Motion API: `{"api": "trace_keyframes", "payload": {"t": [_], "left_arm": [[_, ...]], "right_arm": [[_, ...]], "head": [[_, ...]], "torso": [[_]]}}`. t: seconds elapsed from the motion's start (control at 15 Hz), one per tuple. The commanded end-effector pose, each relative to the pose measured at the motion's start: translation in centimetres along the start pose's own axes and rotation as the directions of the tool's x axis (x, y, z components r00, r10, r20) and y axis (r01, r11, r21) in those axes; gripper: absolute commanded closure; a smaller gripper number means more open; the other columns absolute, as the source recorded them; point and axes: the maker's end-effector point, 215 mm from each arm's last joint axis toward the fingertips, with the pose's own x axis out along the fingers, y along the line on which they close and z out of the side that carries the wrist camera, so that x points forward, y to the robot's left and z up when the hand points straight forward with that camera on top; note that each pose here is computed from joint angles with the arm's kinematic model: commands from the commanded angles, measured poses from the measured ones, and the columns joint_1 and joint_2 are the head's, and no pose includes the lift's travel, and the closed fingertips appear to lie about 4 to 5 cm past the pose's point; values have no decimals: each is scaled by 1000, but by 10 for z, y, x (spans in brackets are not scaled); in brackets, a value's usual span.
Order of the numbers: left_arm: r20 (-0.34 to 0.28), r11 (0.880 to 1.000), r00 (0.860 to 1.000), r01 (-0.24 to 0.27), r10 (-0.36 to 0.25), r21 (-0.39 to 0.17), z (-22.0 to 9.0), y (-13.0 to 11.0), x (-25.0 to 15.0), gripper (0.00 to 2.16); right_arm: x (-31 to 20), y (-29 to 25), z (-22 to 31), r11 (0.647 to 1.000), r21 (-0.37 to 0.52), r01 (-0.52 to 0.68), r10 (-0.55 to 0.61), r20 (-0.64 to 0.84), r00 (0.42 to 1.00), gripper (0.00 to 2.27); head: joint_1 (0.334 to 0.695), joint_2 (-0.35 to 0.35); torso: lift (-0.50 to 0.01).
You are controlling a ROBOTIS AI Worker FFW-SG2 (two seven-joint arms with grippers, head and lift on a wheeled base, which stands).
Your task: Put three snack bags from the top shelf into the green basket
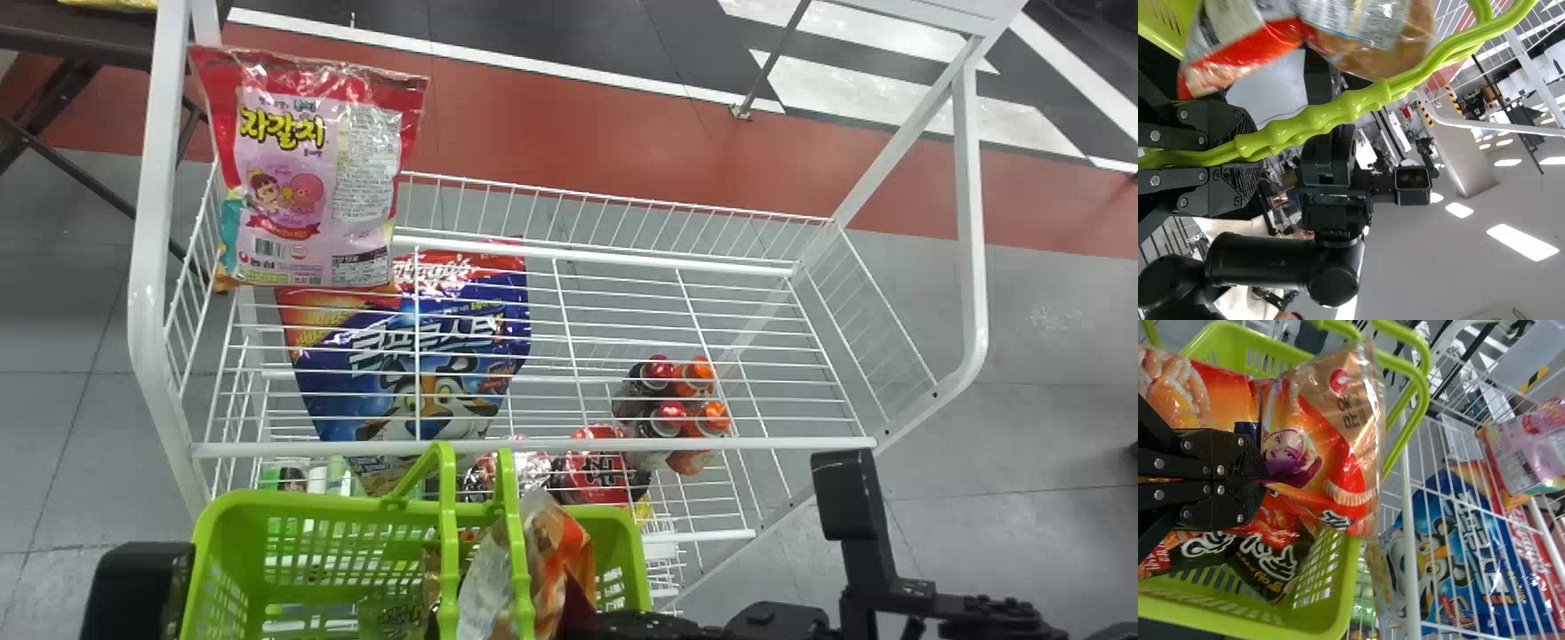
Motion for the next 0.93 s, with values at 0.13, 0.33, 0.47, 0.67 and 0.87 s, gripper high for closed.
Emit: {"api": "trace_keyframes", "payload": {"t": [0.13, 0.33, 0.47, 0.67, 0.87], "left_arm": [[7, 1000, 1000, 2, -2, 9, 2, -1, 1, 1413], [10, 1000, 1000, -1, 1, 15, 3, -1, 1, 1413], [10, 1000, 1000, -1, 1, 15, 3, -1, 1, 1413], [8, 1000, 1000, -1, 1, 13, 2, 0, 1, 1413], [9, 1000, 1000, -4, 4, 16, 3, 0, 0, 1413]], "right_arm": [[10, -13, -31, 998, 10, 65, -64, -82, 995, 2243], [14, -3, -53, 999, 6, 45, -44, -136, 990, 2240], [7, -11, -46, 997, 7, 73, -71, -116, 991, 1254], [-18, -9, -16, 994, -33, 101, -102, -35, 994, -2], [-41, 5, 9, 992, -80, 96, -93, 39, 995, 53]], "head": [[695, -350], [695, -350], [695, -350], [695, -350], [695, -350]], "torso": [[-45], [-45], [-45], [-45], [-45]]}}
